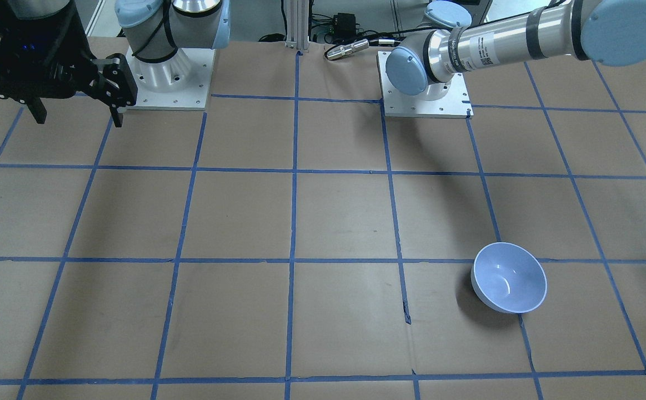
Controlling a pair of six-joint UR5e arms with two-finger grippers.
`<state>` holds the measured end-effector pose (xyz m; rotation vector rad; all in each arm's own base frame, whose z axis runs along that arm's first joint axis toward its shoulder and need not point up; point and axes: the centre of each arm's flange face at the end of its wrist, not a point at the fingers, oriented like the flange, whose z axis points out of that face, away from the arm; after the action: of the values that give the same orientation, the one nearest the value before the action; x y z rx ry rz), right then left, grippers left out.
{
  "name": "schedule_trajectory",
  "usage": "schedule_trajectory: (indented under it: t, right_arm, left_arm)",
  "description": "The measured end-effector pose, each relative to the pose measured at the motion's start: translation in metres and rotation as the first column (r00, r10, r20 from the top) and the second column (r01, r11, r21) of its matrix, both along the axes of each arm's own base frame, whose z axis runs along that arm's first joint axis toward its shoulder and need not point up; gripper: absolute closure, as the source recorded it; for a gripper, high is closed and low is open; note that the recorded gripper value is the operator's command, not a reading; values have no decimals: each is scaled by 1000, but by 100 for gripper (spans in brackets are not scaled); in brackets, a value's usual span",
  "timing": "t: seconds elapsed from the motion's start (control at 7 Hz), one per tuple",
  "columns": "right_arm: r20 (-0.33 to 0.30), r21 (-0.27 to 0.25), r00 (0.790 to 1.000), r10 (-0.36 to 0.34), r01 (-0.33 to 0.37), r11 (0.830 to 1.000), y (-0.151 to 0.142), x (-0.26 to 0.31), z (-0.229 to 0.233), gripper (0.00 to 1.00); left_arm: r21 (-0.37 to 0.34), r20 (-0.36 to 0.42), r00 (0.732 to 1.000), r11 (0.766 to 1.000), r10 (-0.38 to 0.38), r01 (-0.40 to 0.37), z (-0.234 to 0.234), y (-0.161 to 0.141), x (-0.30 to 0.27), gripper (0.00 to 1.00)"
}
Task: Stack green bowl on blue bowl
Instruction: 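Lower the left gripper onto the mint-green bowl rim and grasp it, then lift the green bowl with the left gripper and carry it over the blue bowl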
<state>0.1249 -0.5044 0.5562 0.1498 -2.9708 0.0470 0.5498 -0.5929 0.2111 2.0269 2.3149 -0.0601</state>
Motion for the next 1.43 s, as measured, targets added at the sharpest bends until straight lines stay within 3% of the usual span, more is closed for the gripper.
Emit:
schedule_trajectory:
  t: [0.29,1.43]
  right_arm:
    - [0,0,1000,0,0,1000,0,0,0,0]
    - [0,0,1000,0,0,1000,0,0,0,0]
  left_arm:
    - [-6,8,1000,1000,-18,18,3,0,0,100]
    - [-9,7,1000,1000,-29,29,13,-2,-7,100]
